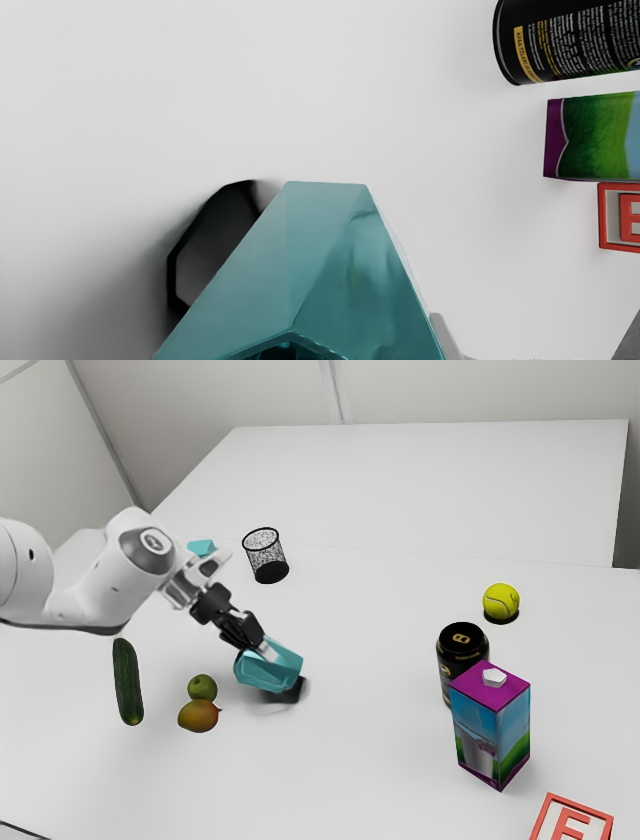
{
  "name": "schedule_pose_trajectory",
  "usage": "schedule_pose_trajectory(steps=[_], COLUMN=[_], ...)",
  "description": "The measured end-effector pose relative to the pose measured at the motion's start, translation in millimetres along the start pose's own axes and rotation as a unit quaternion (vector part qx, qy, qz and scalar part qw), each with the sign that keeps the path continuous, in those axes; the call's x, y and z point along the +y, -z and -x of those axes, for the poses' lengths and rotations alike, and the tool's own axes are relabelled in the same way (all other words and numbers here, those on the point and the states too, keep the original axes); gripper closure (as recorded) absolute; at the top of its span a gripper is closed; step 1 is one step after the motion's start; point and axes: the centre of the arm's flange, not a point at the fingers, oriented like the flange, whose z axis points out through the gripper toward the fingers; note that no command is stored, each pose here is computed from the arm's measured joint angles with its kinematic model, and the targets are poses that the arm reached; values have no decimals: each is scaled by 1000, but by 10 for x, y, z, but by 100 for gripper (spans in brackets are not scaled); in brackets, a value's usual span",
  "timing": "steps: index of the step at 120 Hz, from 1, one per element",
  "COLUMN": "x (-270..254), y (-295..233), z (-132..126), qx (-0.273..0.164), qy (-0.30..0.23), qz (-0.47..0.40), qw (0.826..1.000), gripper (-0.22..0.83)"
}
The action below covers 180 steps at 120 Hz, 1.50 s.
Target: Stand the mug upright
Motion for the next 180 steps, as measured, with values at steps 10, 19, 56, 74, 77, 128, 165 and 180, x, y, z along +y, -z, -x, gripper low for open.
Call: schedule_pose_trajectory(steps=[10, 19, 56, 74, 77, 128, 165, 180], x=[111, 248, 641, 646, 651, 826, 592, 600], y=[6, 31, -124, -153, -168, -536, -490, -507], z=[-80, -125, -249, -241, -236, -130, -97, -101], qx=[-22, -47, -117, -125, -126, -122, -108, -106], qy=[-31, -60, -124, -121, -122, -121, -75, -69], qz=[-46, -98, -252, -294, -301, -354, -355, -354], qw=[998, 992, 953, 940, 937, 919, 926, 927], gripper=[75, 76, 78, 79, 79, 79, 77, 74])
